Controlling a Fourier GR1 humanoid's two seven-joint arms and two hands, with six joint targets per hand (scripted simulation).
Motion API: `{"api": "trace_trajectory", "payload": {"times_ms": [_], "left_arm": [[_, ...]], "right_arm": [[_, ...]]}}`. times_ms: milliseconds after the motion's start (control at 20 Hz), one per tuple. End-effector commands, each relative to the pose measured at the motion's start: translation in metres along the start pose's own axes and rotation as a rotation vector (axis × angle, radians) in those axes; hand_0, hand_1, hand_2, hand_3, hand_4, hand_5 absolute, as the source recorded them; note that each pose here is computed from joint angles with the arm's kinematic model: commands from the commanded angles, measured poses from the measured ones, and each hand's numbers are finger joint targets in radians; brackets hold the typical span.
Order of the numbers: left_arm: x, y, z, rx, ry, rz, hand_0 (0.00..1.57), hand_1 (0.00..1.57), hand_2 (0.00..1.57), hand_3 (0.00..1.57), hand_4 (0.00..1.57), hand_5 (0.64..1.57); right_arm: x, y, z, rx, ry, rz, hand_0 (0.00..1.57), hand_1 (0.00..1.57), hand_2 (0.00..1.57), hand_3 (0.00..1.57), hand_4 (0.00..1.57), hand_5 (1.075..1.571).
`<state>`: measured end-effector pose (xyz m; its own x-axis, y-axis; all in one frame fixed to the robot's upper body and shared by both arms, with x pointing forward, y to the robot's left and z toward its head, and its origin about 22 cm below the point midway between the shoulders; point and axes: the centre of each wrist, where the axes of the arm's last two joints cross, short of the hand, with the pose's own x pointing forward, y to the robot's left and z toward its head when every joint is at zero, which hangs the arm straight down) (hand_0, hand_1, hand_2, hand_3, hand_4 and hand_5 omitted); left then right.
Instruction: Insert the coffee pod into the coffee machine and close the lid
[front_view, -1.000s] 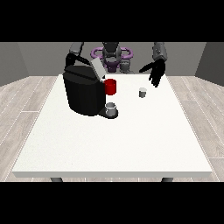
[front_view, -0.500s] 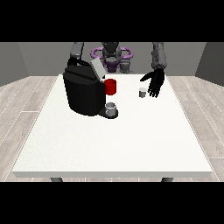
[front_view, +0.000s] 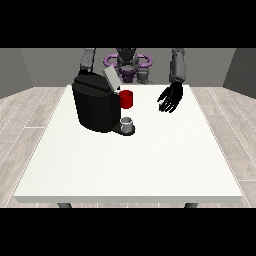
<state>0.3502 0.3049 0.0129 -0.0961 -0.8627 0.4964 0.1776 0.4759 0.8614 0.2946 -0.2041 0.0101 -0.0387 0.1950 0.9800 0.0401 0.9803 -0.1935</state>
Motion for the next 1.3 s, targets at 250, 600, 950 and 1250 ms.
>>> {"api": "trace_trajectory", "payload": {"times_ms": [250,600,950,1250], "left_arm": [[0.004,-0.011,-0.008,-0.153,0.023,-0.244,0.87,0.87,1.02,0.88,0.34,1.571],[-0.004,-0.024,-0.015,-0.166,0.039,-0.279,0.76,0.76,0.98,0.86,0.40,1.571],[0.004,-0.013,-0.026,-0.175,-0.017,-0.244,1.19,1.19,1.29,1.22,0.51,1.571],[0.022,-0.016,-0.033,-0.218,-0.103,-0.056,1.45,1.45,1.43,1.36,0.52,1.571]], "right_arm": [[-0.018,0.002,-0.005,0.018,0.004,0.011,0.00,0.00,0.00,0.00,0.00,1.571],[-0.017,-0.007,-0.009,0.031,0.005,-0.037,0.00,0.00,0.00,0.00,0.00,1.571],[-0.035,0.020,0.002,-0.023,0.109,0.054,0.00,0.00,0.00,0.00,0.00,1.571],[-0.047,-0.002,0.004,-0.045,0.186,0.092,0.00,0.00,0.00,0.00,0.00,1.571]]}}
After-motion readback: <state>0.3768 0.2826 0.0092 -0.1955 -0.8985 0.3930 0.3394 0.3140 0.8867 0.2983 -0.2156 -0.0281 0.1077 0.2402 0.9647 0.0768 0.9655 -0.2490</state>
